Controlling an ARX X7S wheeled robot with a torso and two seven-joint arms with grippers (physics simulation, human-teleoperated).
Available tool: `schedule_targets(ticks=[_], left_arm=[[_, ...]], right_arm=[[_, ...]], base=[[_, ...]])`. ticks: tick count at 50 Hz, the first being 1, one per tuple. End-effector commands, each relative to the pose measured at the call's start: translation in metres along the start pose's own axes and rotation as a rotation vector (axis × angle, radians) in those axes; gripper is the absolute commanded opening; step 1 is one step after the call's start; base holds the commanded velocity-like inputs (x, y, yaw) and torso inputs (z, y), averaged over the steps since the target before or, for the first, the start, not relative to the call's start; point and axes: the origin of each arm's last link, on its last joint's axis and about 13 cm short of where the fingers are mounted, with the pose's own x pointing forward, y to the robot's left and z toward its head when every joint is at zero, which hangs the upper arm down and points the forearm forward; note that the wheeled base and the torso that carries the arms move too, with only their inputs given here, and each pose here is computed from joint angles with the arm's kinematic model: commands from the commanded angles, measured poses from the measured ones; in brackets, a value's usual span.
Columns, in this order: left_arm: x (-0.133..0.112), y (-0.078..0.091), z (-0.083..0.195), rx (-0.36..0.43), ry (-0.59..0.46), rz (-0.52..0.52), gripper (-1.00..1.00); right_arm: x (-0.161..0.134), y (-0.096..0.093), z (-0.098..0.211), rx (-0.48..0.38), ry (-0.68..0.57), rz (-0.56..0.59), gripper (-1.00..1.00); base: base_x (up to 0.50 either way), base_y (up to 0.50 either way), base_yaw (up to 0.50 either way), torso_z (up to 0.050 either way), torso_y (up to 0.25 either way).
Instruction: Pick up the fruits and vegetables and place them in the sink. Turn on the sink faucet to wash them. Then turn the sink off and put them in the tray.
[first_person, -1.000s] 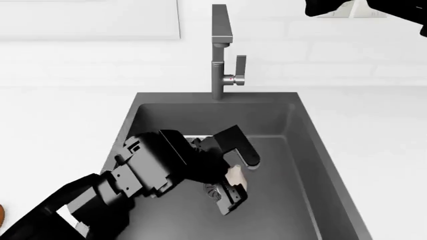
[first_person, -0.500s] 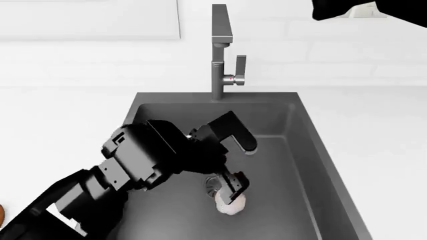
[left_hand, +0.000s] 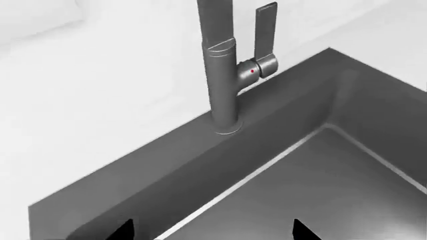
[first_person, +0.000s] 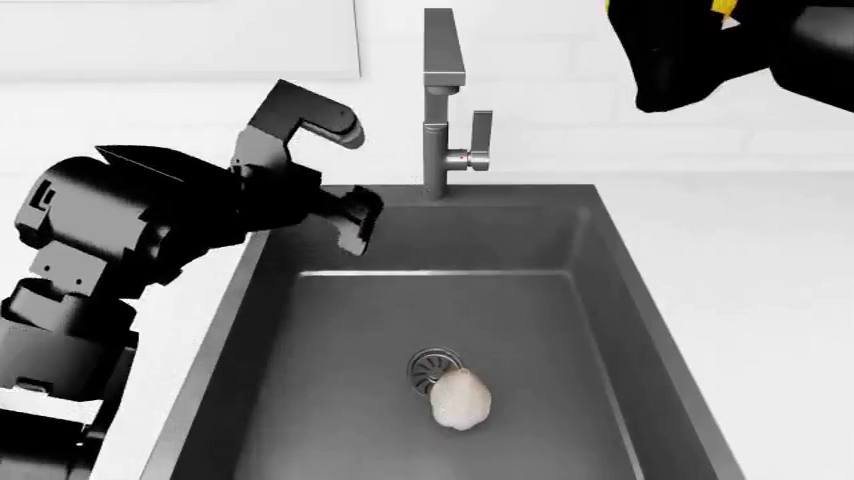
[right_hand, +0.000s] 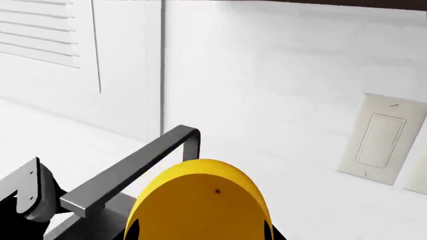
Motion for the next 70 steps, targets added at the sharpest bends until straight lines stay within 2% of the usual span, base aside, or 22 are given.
schedule_targets(ticks=[1,7,15,18,30,39,43,51,57,65,70], left_arm=[[-0.004,0.032,0.021,-0.074,-0.167,0.185,1.00],[-0.013,0.037,0.041,-0.093,-0.348,0.289,1.00],[-0.019,0.040,0.049,-0.108,-0.411,0.316,1.00],[-0.020,0.040,0.055,-0.113,-0.431,0.318,1.00],[-0.020,0.036,0.058,-0.112,-0.467,0.288,1.00],[-0.024,0.033,0.058,-0.122,-0.480,0.289,1.00],[-0.028,0.030,0.059,-0.117,-0.485,0.295,1.00],[-0.035,0.026,0.052,-0.118,-0.479,0.309,1.00],[-0.036,0.024,0.052,-0.111,-0.480,0.307,1.00],[-0.041,0.022,0.051,-0.110,-0.483,0.306,1.00],[-0.040,0.022,0.049,-0.129,-0.490,0.297,1.00]], right_arm=[[-0.023,0.011,-0.020,-0.011,0.164,0.025,-1.00],[-0.010,0.012,-0.031,-0.004,0.218,0.068,-1.00],[-0.005,0.014,-0.039,0.014,0.239,0.095,-1.00],[0.007,0.017,-0.046,0.026,0.261,0.133,-1.00],[0.064,0.036,-0.088,0.072,0.371,0.313,-1.00],[0.105,0.047,-0.126,0.079,0.479,0.440,-1.00],[0.119,0.055,-0.139,0.083,0.490,0.496,-1.00],[0.127,0.062,-0.157,0.111,0.473,0.536,-1.00],[0.131,0.070,-0.173,0.134,0.508,0.573,-1.00],[0.134,0.076,-0.186,0.122,0.571,0.619,-1.00],[0.141,0.075,-0.195,0.068,0.619,0.622,-1.00]], base=[[0.00,0.00,0.00,0.000,0.000],[0.00,0.00,0.00,0.000,0.000],[0.00,0.00,0.00,0.000,0.000],[0.00,0.00,0.00,0.000,0.000],[0.00,0.00,0.00,0.000,0.000],[0.00,0.00,0.00,0.000,0.000],[0.00,0.00,0.00,0.000,0.000],[0.00,0.00,0.00,0.001,0.000],[0.00,0.00,0.00,0.000,0.000],[0.00,0.00,0.00,0.000,0.000],[0.00,0.00,0.00,0.000,0.000]])
